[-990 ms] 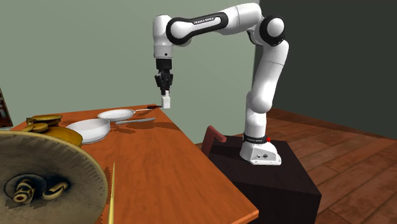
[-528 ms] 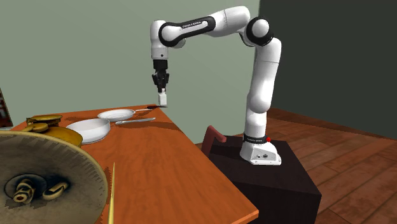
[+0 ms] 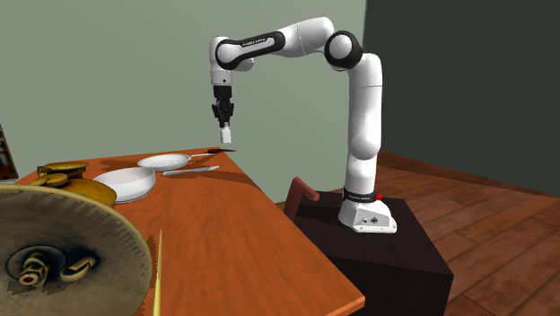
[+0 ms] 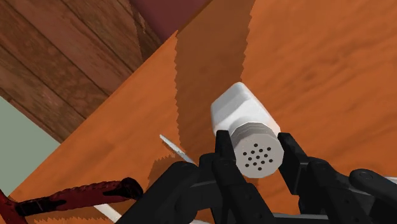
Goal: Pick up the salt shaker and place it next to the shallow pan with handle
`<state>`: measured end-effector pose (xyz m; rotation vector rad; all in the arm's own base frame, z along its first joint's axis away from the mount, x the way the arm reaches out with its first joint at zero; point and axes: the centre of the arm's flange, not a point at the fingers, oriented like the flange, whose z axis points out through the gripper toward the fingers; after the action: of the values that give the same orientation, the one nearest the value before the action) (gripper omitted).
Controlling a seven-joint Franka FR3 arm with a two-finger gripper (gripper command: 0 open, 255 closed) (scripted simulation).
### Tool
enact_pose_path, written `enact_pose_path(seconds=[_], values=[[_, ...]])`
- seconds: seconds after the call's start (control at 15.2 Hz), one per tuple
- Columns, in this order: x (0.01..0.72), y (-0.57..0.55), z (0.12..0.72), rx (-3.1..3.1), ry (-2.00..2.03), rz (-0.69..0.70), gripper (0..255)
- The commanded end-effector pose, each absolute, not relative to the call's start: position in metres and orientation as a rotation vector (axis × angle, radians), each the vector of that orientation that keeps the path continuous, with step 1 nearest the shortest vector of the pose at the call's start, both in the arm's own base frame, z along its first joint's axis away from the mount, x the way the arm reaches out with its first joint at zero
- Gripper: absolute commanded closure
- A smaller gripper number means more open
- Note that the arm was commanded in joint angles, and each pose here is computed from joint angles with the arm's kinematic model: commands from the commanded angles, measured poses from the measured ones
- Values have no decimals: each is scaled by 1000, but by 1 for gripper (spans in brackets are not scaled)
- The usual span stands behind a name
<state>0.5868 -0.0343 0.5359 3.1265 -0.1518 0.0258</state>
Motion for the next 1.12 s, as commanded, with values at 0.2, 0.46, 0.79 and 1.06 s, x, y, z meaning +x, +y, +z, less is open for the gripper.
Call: enact_pose_path(seconds=[0.2,0.46,0.79,1.06], values=[[625,-86,537,3126,-150,26,255],[656,-129,538,3126,-150,26,255],[689,-175,533,3126,-150,26,255],[689,-175,511,3126,-150,26,255]])
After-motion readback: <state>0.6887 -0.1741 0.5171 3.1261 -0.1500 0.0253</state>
